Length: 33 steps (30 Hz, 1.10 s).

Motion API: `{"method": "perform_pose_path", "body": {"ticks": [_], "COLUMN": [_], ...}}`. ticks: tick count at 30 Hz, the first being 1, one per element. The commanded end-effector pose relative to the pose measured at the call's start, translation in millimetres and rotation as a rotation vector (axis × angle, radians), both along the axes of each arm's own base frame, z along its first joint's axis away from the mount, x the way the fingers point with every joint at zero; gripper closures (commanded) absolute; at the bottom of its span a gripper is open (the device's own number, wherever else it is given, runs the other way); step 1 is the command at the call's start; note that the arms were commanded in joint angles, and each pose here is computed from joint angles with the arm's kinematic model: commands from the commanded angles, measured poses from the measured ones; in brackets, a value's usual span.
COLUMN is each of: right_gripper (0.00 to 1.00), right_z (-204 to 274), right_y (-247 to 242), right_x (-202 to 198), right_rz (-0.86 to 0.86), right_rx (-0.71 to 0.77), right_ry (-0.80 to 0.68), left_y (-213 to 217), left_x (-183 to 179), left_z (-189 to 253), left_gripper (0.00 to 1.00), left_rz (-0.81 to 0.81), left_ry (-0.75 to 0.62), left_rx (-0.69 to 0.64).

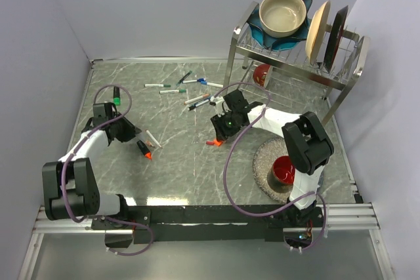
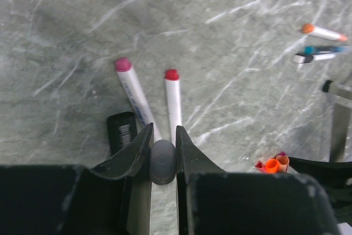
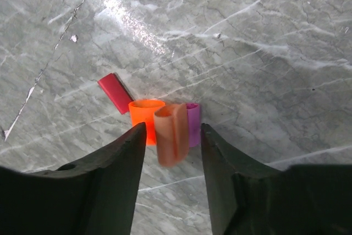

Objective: Open the pen caps

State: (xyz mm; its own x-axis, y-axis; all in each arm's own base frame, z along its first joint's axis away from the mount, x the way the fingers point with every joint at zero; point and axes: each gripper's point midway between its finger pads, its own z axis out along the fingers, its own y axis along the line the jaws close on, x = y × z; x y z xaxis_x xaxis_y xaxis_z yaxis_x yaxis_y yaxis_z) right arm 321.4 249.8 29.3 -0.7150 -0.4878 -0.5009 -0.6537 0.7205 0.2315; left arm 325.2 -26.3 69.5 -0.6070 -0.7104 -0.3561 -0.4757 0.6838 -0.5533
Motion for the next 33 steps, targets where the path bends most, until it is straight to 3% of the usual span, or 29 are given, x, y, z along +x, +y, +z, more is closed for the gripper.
{"method": "perform_pose_path", "body": {"ticks": [1, 9, 21, 28, 33], "right_gripper": [0.43, 0.33, 0.28, 0.28, 0.29], "right_z": [26.4, 45.4, 68.0, 89.6, 115.1], "right_y": [3.6, 2.4, 3.0, 8.7, 14.4], "right_x": [15.6, 16.9, 16.0, 5.8, -15.6], "right_rz": [0.018, 0.054, 0.08, 0.155, 0.313], "right_rx": [0.036, 0.057, 0.089, 0.15, 0.22], "right_ry": [-0.064, -0.1, -0.145, -0.162, -0.195], "left_y": [7.6, 8.9, 8.9, 26.4, 47.2], "left_x": [6.7, 7.7, 10.3, 20.8, 53.5], "left_z": [0.6, -7.1, -14.4, 14.8, 56.8], "left_gripper": [0.99, 0.84, 0.62, 0.37, 0.21], "left_rz": [0.008, 0.001, 0.003, 0.048, -0.006], "left_ry": [0.011, 0.042, 0.059, -0.013, -0.147], "left_rx": [0.035, 0.044, 0.038, 0.104, 0.153]}}
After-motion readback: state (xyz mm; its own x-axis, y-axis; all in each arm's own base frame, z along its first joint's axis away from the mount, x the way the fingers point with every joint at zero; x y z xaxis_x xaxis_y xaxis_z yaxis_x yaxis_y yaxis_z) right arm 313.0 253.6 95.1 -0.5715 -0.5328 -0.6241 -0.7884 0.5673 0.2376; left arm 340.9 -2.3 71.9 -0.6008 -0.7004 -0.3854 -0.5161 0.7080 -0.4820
